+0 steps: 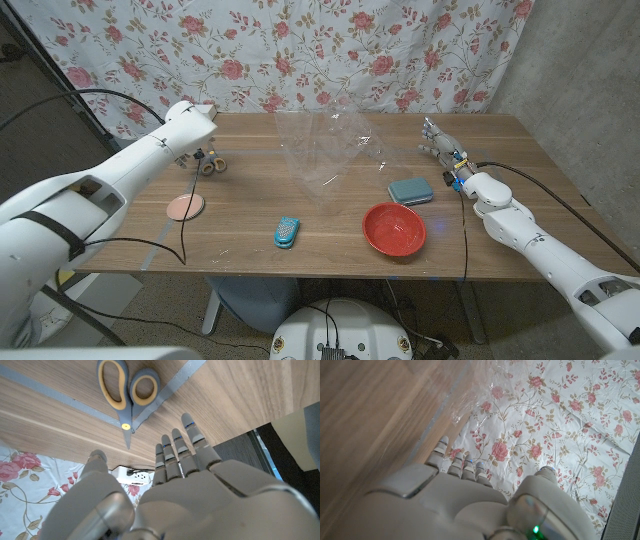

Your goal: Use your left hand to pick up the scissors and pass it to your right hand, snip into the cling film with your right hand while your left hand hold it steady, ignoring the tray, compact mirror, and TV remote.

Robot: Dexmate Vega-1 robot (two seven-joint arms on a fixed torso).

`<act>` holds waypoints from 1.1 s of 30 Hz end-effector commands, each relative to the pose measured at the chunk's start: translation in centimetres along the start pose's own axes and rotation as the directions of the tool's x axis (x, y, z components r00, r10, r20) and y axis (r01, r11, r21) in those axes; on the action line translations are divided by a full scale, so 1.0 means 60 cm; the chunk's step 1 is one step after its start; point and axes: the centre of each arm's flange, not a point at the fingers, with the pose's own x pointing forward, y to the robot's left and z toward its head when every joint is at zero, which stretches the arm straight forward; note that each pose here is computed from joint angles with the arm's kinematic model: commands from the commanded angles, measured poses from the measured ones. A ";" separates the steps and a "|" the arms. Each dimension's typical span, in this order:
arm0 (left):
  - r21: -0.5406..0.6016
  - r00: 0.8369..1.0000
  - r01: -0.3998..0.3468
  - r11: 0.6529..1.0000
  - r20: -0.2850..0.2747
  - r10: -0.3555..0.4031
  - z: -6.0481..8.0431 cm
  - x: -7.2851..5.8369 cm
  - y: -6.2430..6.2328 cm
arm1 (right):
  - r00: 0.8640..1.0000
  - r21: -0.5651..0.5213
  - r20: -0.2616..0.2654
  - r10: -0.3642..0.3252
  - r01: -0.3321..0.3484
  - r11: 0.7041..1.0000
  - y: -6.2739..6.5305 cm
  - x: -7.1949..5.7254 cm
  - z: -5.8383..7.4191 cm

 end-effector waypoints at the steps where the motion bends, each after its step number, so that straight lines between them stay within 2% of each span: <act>1: 0.057 1.000 -0.009 0.998 -0.012 0.009 0.012 0.016 -0.005 | 1.000 0.002 -0.009 -0.002 0.002 1.000 0.005 0.008 -0.004; 11: 0.103 1.000 -0.002 0.995 -0.012 0.003 0.020 0.023 -0.021 | 1.000 0.001 -0.010 -0.005 0.005 1.000 0.005 0.012 -0.005; 19: 0.140 1.000 -0.024 0.990 0.004 0.023 0.035 0.018 -0.035 | 1.000 0.001 -0.012 -0.002 0.002 1.000 0.003 0.011 -0.006; 33: 0.149 0.999 -0.038 0.988 0.007 0.037 0.045 0.021 -0.040 | 1.000 0.004 -0.017 -0.006 0.006 1.000 0.000 0.009 -0.007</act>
